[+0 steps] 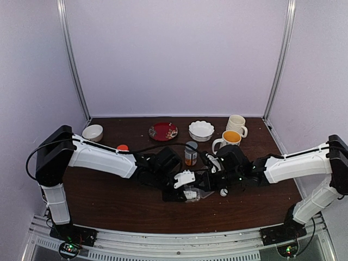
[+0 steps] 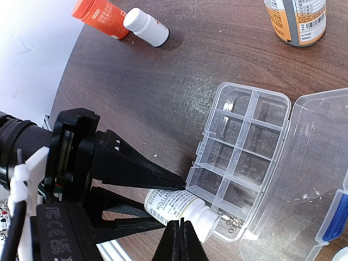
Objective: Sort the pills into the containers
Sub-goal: Pour the pill into the compartment of the pill container.
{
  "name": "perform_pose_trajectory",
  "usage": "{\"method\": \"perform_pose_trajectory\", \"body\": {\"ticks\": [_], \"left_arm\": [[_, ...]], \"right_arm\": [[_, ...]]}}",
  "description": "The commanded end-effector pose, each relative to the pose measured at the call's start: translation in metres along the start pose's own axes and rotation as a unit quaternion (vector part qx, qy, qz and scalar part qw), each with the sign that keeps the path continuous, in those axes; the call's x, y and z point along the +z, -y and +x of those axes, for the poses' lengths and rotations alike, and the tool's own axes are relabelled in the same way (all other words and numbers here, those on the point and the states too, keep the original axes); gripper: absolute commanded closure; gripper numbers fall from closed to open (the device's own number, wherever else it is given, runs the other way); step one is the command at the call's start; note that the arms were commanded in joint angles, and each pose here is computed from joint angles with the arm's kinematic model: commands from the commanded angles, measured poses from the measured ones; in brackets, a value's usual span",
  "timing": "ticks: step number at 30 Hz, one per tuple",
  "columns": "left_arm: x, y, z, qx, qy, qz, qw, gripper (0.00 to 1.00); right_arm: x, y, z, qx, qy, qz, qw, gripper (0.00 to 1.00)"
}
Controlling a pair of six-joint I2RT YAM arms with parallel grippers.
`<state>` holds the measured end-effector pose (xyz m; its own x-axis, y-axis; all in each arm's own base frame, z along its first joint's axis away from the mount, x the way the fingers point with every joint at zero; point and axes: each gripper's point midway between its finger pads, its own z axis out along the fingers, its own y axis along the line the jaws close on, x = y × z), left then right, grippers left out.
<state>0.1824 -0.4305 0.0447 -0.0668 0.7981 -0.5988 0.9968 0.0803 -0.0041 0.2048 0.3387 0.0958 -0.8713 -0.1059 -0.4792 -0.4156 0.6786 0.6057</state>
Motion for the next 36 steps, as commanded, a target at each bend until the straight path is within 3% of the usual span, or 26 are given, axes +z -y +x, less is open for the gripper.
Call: {"method": "perform_pose_trajectory", "body": {"ticks": [1, 11, 36], "left_arm": [[0.007, 0.006, -0.001, 0.01, -0.004, 0.01, 1.0, 1.0], [0.003, 0.005, -0.006, 0.012, 0.024, -0.001, 1.0, 1.0], [-0.011, 0.003, -0.003, 0.009, 0.056, -0.029, 0.998, 1.0]], "right_arm": [[0.002, -0.02, -0.008, 0.002, 0.014, -0.05, 0.999, 1.0], [-0.014, -0.016, -0.017, 0.004, 0.043, -0.044, 0.998, 1.0], [-0.013, -0.019, -0.016, -0.002, 0.037, -0.053, 0.998, 1.0]]}}
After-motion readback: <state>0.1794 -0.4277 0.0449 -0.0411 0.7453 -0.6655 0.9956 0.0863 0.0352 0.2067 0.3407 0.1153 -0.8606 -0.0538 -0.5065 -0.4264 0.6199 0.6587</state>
